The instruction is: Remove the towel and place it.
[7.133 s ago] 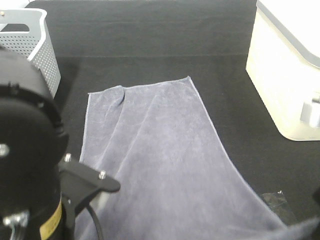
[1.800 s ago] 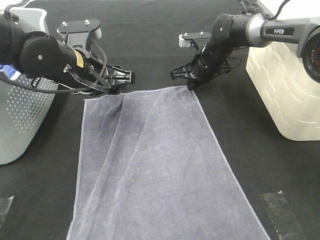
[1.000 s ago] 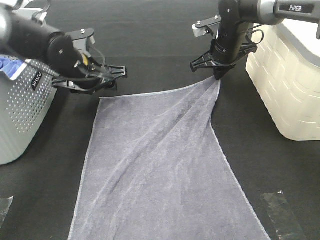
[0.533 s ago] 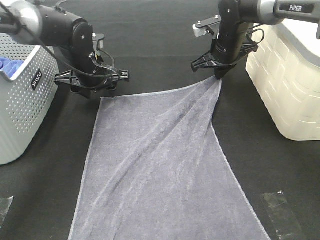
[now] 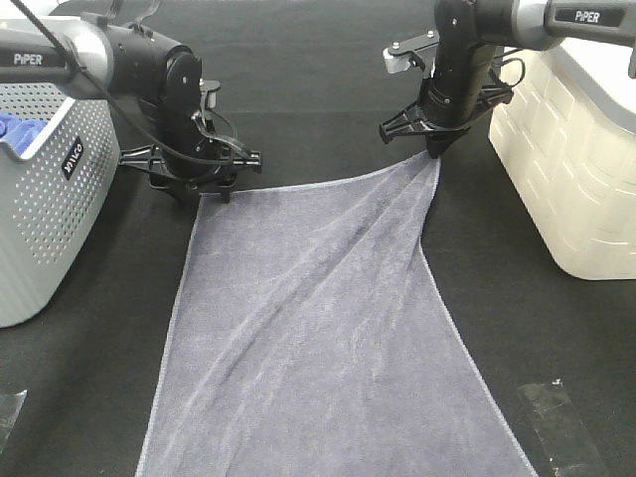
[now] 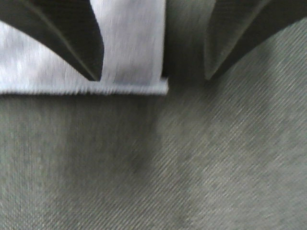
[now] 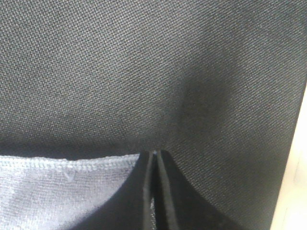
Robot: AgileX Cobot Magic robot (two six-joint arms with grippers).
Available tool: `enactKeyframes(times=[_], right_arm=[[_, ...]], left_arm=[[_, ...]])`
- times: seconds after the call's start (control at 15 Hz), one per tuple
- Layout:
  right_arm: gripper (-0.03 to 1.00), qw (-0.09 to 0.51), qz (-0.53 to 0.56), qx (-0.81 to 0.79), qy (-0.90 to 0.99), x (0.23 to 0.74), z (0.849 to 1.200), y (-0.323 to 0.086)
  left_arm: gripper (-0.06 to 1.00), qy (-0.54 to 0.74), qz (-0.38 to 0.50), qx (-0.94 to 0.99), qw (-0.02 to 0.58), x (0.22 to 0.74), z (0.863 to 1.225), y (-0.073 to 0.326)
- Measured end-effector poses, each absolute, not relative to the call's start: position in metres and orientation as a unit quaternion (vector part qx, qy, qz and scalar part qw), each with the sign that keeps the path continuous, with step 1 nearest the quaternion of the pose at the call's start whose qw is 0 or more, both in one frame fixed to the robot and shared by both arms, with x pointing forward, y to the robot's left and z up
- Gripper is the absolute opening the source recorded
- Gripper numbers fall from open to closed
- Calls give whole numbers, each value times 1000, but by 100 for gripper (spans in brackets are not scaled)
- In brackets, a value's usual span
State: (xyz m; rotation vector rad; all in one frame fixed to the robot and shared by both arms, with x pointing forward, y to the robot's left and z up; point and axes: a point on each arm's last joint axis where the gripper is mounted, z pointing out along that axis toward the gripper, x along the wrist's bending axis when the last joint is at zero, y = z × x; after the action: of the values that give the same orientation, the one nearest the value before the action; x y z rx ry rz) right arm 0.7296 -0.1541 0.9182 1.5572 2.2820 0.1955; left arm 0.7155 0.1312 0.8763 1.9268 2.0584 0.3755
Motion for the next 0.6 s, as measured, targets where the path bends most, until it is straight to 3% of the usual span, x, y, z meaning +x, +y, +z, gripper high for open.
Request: enactKeyframes(times=[0.2,0.33,0.4,0.47,0.6], right_arm=[[0,185,69,553,810,730,918,-154],[0,185,69,553,810,730,918,-154],[0,185,70,552,810,730,918,-154],[0,185,70,552,810,730,918,-154],[0,185,70,552,810,730,918,-154]], left_arm=[[56,716,129,671,146,717,871,131],[47,716,126,671,146,717,868,129],[40,718,122,669,149,717,868,128],[25,716,122,670,153,717,868,127],[7,711,122,675,155,718,868,125]])
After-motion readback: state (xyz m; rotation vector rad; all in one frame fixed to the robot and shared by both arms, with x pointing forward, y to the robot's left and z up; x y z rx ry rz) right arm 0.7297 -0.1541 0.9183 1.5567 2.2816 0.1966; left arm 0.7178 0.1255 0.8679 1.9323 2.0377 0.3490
